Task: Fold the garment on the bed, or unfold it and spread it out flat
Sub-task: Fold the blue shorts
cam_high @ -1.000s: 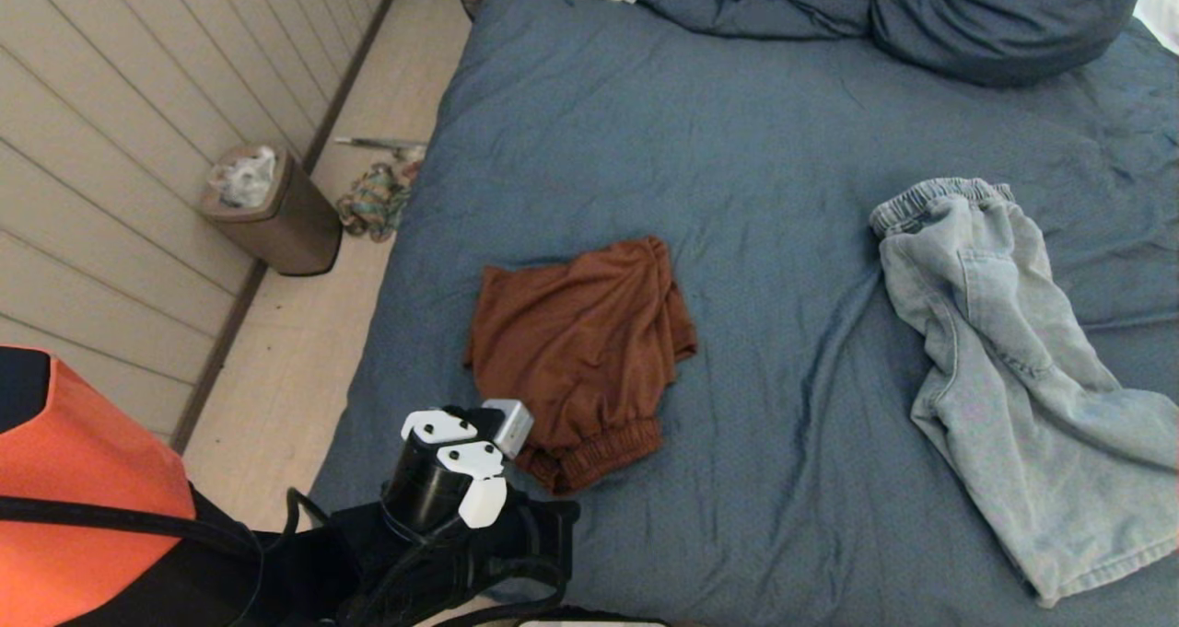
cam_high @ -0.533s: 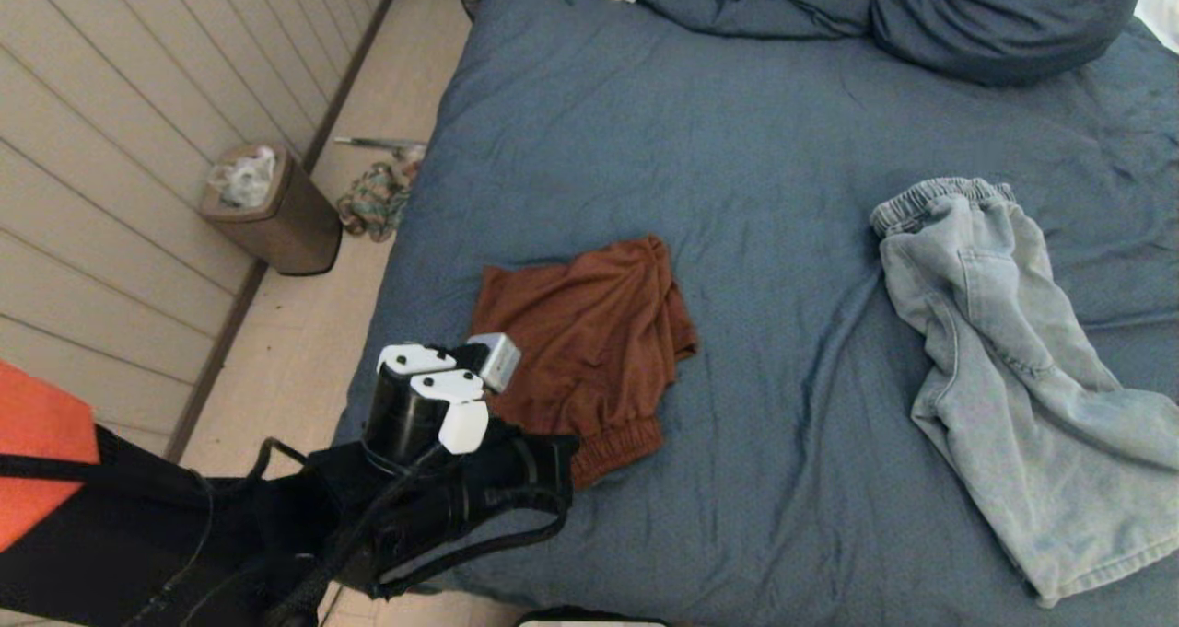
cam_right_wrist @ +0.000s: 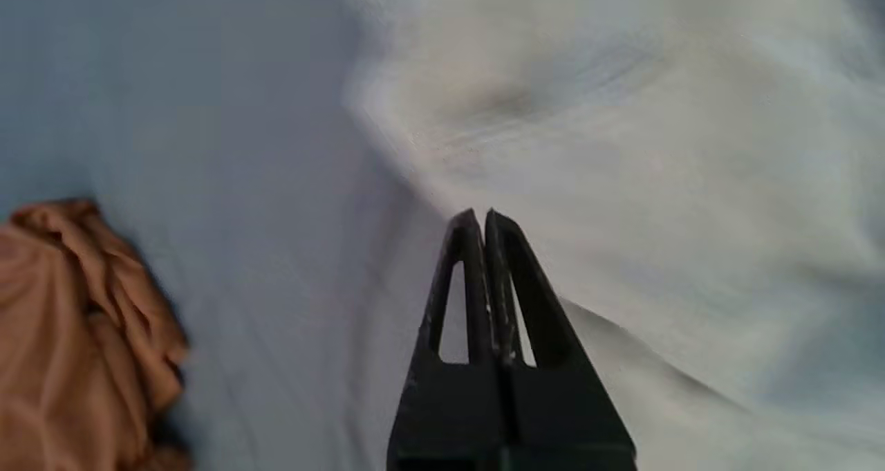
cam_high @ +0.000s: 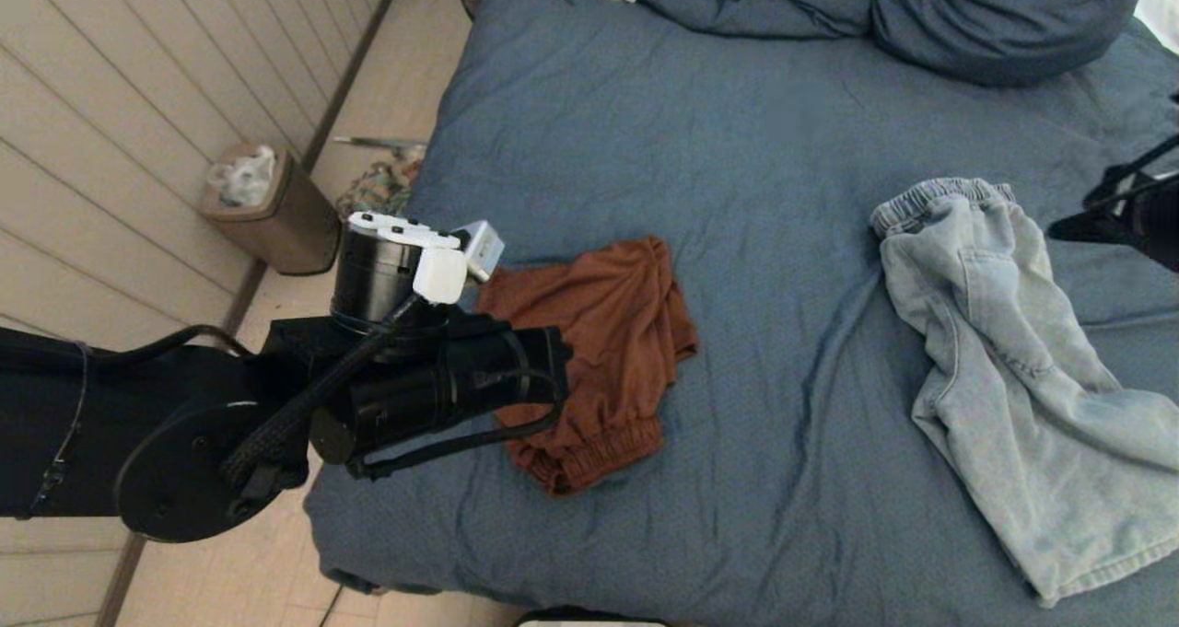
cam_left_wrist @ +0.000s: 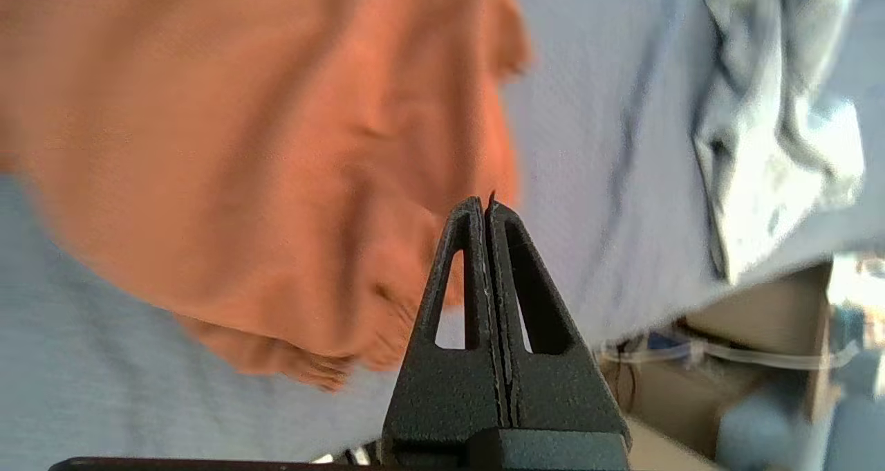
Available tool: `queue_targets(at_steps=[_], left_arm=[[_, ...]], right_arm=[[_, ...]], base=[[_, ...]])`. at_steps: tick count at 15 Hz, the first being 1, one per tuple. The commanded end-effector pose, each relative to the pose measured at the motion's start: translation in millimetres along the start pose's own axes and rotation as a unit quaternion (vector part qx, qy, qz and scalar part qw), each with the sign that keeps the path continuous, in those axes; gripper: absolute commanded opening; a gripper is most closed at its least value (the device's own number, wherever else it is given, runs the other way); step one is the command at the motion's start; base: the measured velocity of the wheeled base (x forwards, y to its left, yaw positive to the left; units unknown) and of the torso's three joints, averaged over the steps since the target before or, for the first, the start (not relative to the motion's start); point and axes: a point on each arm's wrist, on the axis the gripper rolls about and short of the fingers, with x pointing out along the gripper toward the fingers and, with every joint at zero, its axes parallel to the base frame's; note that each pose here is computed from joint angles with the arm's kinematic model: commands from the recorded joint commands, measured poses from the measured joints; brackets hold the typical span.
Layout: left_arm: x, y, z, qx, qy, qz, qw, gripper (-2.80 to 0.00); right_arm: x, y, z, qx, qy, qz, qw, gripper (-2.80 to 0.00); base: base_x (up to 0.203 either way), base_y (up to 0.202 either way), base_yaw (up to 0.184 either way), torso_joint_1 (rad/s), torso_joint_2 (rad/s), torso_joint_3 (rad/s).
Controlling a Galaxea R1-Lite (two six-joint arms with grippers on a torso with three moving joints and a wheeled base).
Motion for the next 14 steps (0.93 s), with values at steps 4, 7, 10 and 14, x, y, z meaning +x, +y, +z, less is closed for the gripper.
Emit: queue_targets(at_steps=[4,7,10,14], left_arm=[[-16,31.2,-15,-0.028,0.007,0.033,0.9990,-2.80],[-13,36.0,-25,-0.030,-0.001,0.029,0.9991,-2.80],[-12,38.6,-31,-0.030,0.005,0.031,0.9991,-2.80],[-7,42.7,-39,-0.030,0.021,0.039,0.9986,-2.80]], right_arm=[[49,74,2,-0.055,-0.048,-0.092,0.993,0.00],[70,76,3,-0.062,-0.064,-0.095,0.991,0.00],[101,72,-3,-0.066,-0.068,-0.113,0.989,0.00],[148,60,-20,-0.063,-0.035,-0.122,0.990,0.00]], base=[[0.000,0.000,0.000,0.000,0.00,0.000],[0.000,0.000,0.000,0.000,0.00,0.000],[0.000,0.000,0.000,0.000,0.00,0.000],[0.000,0.000,0.000,0.000,0.00,0.000]])
